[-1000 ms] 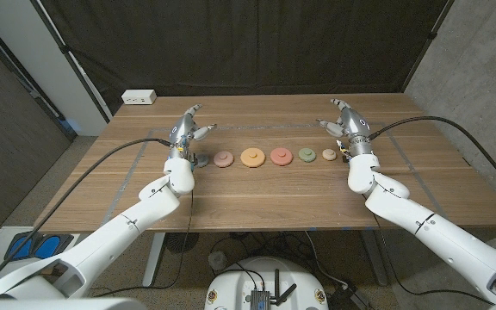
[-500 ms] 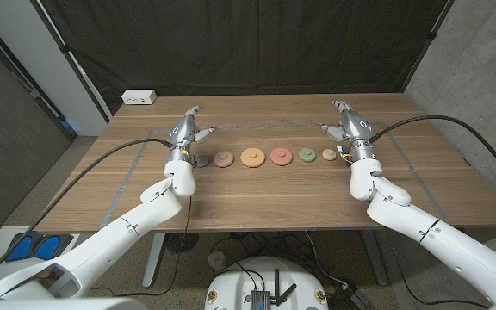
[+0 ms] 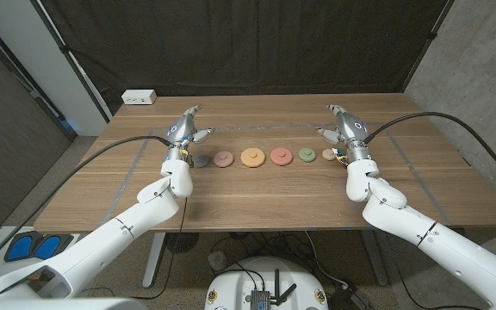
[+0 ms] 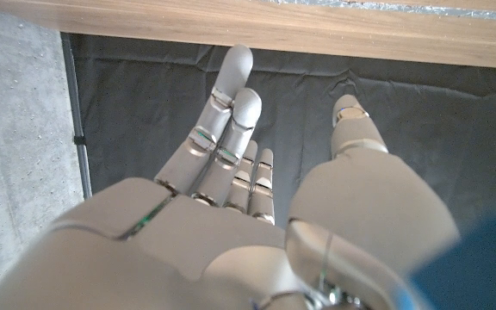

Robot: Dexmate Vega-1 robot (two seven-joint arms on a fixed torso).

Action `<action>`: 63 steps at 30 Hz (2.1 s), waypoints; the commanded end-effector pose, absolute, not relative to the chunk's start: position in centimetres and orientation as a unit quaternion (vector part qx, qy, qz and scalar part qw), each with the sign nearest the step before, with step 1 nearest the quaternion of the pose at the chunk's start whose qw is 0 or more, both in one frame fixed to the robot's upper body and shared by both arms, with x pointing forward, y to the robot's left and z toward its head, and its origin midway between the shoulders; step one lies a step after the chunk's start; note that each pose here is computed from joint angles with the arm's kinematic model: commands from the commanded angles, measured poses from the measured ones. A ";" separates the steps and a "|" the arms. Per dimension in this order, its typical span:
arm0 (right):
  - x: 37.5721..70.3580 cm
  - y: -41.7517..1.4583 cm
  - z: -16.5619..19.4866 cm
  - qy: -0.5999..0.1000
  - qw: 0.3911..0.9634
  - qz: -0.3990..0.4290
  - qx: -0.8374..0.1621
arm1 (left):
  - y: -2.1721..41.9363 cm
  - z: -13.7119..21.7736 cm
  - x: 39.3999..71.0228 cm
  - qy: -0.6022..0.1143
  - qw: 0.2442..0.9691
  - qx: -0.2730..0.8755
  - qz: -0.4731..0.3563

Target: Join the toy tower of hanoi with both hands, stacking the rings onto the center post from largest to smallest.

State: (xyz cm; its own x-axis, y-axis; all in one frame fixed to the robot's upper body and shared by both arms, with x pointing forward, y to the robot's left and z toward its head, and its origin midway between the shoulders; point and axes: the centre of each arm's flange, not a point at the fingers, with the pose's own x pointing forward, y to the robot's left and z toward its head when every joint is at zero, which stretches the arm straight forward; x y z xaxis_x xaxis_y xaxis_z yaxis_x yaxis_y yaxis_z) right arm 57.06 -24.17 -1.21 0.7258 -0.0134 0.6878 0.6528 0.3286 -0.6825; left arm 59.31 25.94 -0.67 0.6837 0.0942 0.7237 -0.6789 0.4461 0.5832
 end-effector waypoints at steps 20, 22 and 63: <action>58.8 -24.3 1.0 -0.180 0.778 -0.148 -0.584 | 25.5 2.0 59.2 -0.232 0.779 0.546 0.201; 59.0 -24.3 1.1 -0.173 0.780 -0.145 -0.583 | 25.5 2.2 59.2 -0.226 0.778 0.551 0.201; 60.3 -23.7 2.4 -0.115 0.775 -0.111 -0.612 | 24.5 3.8 60.4 -0.174 0.757 0.612 0.150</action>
State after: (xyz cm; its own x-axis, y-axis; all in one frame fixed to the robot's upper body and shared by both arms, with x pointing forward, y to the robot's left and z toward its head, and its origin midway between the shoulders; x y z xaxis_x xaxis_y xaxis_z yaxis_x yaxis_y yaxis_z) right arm 60.43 -23.78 2.38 0.9455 -0.0439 0.3226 0.3230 0.2519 -0.9123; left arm 60.51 24.51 3.88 0.8866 0.0278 0.4618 -0.4571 0.2057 0.8653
